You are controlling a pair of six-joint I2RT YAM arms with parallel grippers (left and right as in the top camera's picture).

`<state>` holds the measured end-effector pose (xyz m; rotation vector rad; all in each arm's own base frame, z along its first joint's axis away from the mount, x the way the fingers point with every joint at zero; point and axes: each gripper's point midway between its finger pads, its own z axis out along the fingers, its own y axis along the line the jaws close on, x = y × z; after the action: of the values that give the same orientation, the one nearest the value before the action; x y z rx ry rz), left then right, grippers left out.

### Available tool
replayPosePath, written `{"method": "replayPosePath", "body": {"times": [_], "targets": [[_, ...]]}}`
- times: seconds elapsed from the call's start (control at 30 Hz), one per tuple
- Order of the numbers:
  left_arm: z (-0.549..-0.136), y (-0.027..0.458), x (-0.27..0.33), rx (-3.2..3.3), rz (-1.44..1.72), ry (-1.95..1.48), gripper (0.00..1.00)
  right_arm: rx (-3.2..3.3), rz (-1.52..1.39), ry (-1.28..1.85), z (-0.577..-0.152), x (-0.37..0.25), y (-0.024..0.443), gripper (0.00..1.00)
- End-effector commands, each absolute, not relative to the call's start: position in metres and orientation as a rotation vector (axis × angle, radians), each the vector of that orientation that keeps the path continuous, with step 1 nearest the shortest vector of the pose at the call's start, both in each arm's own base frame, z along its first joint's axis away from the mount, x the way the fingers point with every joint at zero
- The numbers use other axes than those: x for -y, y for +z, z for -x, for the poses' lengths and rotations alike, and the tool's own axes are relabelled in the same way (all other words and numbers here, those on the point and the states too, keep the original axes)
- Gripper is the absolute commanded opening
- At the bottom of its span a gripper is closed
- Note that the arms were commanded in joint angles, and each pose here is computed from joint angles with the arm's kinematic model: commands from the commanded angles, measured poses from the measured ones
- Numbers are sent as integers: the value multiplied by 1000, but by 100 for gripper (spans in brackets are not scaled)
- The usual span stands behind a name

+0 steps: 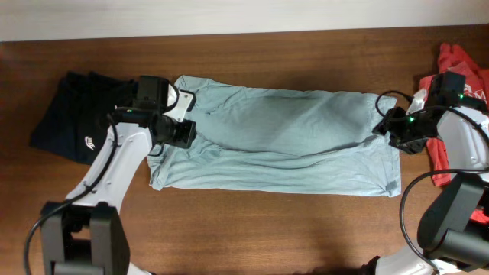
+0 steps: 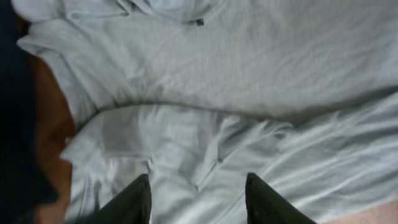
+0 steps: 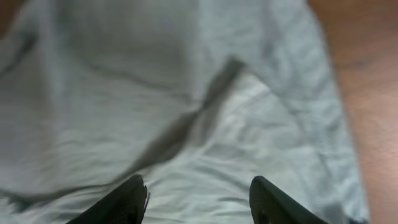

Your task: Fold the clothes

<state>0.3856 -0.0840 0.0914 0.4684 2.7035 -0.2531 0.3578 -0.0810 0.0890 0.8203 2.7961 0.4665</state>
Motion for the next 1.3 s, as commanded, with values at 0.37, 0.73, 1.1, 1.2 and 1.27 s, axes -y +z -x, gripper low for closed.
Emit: {"method": "replayPosePath", "body": {"times": [0.37, 0.73, 1.1, 1.2, 1.27], "targets": [[-452, 86, 102, -2549, -171, -394, 57, -2760, -675, 592, -372, 54, 104, 63], [-504, 57, 132, -2735, -117, -572, 57, -2701, -603, 573, -391, 52, 109, 64], [-497, 33, 143, -2845, -86, -559, 56, -2673, -587, 563, -398, 54, 111, 64], [-494, 24, 143, -2870, -78, -559, 56, -2674, -587, 563, -398, 54, 111, 64], [-492, 16, 144, -2887, -78, -559, 51, -2674, -587, 563, -398, 54, 111, 64]]}}
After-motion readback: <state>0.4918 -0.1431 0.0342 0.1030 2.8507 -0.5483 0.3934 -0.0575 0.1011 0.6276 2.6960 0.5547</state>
